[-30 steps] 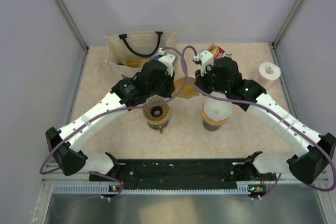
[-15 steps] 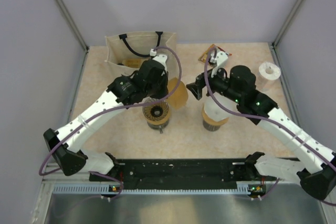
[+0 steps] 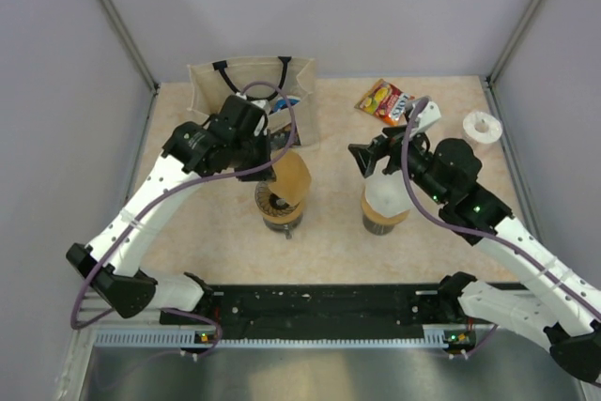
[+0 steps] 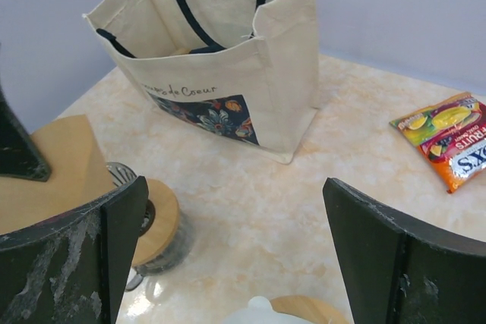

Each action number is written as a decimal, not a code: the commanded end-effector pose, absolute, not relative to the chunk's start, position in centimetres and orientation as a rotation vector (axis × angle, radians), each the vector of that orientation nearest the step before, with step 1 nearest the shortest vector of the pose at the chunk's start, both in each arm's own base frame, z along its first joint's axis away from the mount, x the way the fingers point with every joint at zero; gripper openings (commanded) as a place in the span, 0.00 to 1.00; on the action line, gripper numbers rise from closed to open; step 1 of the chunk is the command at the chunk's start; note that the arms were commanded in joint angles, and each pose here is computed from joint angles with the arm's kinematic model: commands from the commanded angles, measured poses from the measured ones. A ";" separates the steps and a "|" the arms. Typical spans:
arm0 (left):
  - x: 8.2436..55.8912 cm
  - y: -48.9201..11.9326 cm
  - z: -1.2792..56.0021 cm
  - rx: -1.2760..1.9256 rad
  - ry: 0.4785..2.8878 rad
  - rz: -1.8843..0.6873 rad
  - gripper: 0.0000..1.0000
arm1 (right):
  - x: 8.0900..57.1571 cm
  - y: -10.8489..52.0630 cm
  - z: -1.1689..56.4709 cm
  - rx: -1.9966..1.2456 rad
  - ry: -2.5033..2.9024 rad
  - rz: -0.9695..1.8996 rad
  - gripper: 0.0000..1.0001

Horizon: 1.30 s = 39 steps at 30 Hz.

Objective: Place the coffee filter in the dripper

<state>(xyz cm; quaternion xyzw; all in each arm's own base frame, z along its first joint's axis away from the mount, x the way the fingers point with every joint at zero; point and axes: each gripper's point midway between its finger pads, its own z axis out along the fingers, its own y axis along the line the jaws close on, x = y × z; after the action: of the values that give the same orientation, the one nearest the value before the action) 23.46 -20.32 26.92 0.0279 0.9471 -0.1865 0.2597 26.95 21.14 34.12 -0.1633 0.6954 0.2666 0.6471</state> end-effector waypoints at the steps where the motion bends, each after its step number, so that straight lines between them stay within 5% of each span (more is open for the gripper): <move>1: 21.1 -19.0 27.4 0.040 2.605 -0.543 0.00 | 27.8 20.7 34.1 -0.326 1.591 0.574 0.99; 39: 24.7 -17.4 18.8 -0.033 2.808 -0.512 0.00 | 28.6 19.2 33.4 -0.294 1.604 0.470 0.98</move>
<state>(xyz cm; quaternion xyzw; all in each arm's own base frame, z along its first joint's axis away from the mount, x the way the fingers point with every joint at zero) 24.51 -17.03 18.62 -0.0229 0.9747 -0.1667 0.1470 28.63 19.79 32.80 -0.1370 0.7160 0.2135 0.6503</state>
